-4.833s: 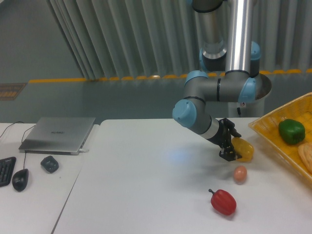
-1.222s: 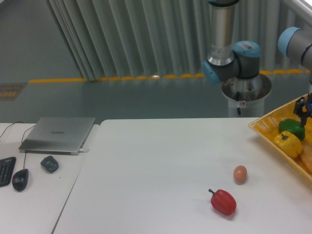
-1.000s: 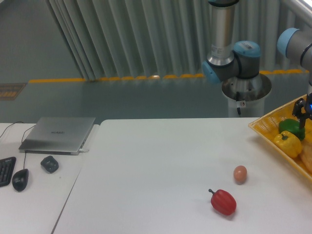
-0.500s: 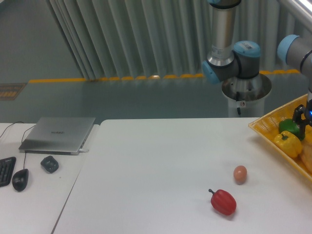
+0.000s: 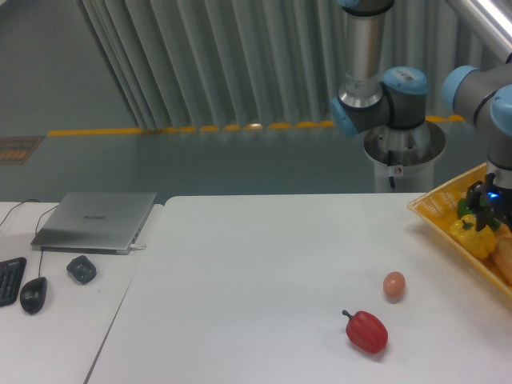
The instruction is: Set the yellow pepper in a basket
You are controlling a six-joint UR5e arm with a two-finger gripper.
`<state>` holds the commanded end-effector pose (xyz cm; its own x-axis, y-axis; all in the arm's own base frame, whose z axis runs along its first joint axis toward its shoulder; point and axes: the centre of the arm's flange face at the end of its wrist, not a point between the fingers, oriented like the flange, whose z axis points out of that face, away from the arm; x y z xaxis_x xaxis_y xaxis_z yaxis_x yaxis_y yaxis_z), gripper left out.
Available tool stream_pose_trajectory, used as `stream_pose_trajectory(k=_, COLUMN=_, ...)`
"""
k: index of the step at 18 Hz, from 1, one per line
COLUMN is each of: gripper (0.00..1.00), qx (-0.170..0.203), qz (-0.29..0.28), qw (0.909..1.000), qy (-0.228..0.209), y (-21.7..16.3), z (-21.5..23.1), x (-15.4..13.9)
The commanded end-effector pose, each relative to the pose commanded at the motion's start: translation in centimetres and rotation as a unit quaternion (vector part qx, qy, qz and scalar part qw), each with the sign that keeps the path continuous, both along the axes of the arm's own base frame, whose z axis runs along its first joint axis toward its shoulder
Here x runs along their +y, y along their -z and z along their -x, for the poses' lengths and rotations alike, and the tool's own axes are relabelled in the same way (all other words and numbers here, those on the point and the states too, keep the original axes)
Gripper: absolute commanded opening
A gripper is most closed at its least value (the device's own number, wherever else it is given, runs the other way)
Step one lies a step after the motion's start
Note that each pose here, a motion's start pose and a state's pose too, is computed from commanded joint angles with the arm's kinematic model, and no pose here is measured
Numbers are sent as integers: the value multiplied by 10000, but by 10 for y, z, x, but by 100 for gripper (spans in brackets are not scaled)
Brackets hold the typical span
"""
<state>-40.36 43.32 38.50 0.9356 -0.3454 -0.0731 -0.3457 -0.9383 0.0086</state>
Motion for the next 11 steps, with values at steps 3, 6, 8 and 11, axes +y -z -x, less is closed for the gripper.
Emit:
stream_pose_trajectory(k=3, gripper=100, qx=6, qz=61, qw=10000, qy=12, y=2, z=0, x=1)
stream_pose_trajectory(k=6, gripper=100, qx=-49, qz=63, qw=9999, qy=99, y=5, z=-6, x=7)
stream_pose_trajectory(k=8, gripper=100, qx=11, qz=3, qw=9999, qy=123, y=-3, z=-7, x=10)
stream_pose_trajectory(k=11, gripper=100, qx=-32, qz=-72, qw=9996, qy=258, y=1, z=-17, x=28)
